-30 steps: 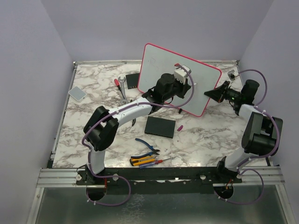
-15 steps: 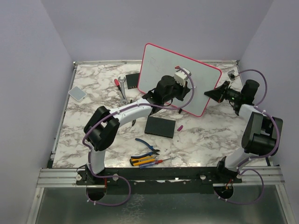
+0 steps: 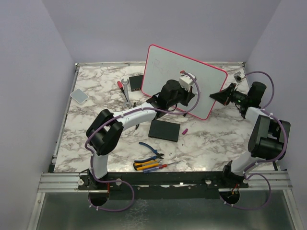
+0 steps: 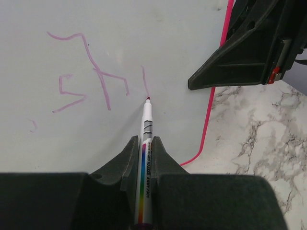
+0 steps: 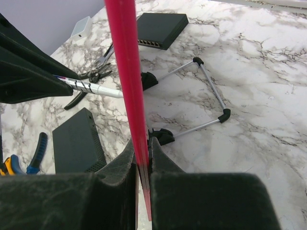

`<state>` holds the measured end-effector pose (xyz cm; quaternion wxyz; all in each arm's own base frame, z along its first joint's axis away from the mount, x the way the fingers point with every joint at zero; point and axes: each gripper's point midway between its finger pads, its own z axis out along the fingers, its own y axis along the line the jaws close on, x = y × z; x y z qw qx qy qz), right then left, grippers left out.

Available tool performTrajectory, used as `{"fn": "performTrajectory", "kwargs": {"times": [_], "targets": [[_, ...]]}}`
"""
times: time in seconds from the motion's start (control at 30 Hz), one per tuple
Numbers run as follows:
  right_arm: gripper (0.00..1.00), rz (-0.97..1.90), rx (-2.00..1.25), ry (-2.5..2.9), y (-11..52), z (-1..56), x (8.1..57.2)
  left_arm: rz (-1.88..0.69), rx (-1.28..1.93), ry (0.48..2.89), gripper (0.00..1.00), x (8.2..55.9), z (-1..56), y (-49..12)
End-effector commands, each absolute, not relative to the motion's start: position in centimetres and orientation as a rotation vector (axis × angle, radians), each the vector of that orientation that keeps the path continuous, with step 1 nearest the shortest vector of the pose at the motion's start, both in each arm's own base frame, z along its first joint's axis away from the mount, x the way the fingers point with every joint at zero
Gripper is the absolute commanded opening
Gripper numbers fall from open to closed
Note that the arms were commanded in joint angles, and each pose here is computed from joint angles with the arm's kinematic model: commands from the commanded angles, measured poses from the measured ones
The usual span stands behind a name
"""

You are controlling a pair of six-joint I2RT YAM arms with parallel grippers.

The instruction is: Write a sentence on the whiteboard

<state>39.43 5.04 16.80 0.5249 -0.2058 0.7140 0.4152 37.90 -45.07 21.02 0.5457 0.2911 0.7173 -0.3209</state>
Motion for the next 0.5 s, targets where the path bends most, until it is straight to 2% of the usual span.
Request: {"fn": "performTrajectory", "kwargs": {"times": [0.0,0.47], "targets": [[0.01,0.969,-0.432,1.777,4.8,14.6,39.7,-0.740,0.646,1.627,0.00,38.2,25.4,-44.2],[0.01,0.968,-0.434,1.775,4.8,14.7,39.7,-0.757,0.626,1.564,0.00,38.8,28.3,-44.8]]}}
